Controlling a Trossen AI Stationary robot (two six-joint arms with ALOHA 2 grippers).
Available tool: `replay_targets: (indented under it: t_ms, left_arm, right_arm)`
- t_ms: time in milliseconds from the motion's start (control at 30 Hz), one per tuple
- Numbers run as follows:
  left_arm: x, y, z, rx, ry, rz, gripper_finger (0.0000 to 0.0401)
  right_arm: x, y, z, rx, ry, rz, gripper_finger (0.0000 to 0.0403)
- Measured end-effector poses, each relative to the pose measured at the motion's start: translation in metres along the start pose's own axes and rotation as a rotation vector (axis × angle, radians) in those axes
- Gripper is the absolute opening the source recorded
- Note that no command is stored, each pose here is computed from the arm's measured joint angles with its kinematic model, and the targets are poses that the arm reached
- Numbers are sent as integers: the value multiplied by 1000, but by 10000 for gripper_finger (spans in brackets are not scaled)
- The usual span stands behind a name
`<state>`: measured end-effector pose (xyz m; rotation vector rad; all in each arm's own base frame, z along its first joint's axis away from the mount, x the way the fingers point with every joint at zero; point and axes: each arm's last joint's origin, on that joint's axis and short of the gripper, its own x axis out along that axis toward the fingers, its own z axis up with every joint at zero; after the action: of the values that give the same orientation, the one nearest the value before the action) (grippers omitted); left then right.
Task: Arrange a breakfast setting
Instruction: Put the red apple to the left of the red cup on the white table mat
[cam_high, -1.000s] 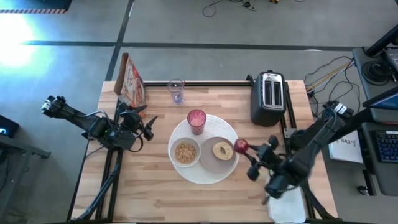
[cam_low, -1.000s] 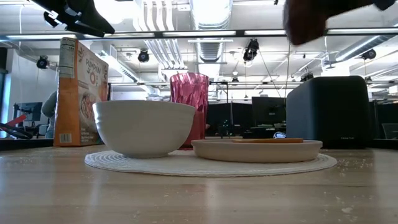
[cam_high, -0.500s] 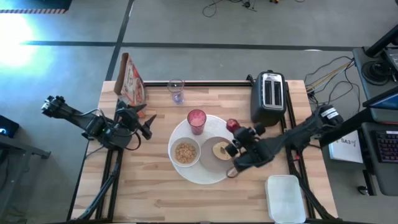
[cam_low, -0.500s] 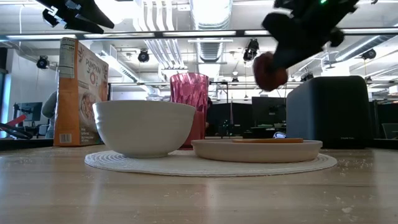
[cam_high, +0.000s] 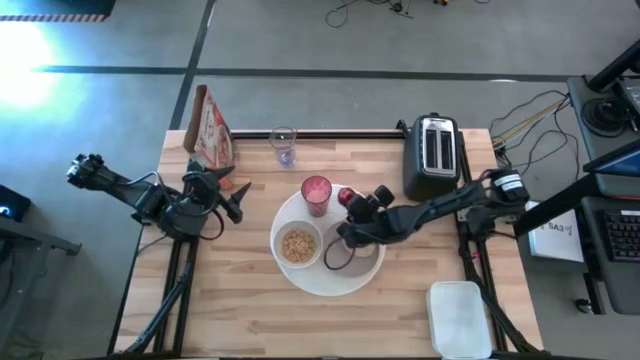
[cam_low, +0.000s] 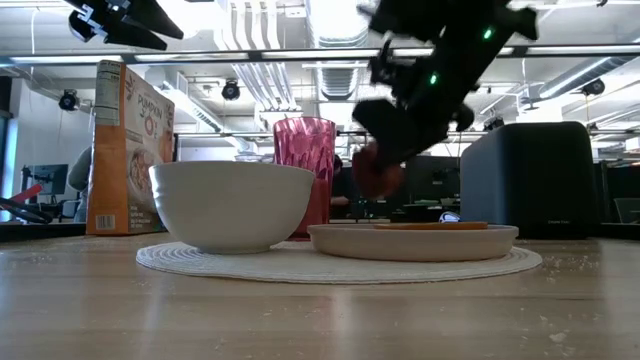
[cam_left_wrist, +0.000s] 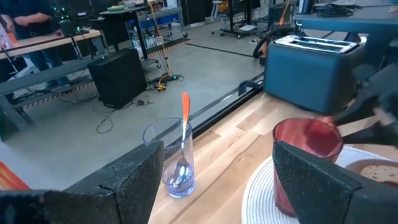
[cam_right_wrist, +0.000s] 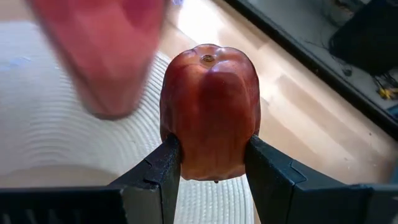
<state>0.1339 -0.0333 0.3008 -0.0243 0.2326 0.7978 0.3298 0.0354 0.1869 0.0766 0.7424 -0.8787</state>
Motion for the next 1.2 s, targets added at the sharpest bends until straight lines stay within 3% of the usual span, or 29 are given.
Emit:
replay_targets:
  t_ms: [267,1200]
  left_arm:
    - [-1,3,1,-4,-5,-2,283]
    - [-2,5,2,-6,-9,-3,283]
  right_arm:
    - [32,3,-10,-9,110,1,141]
    - [34,4,-7,16,87,16,141]
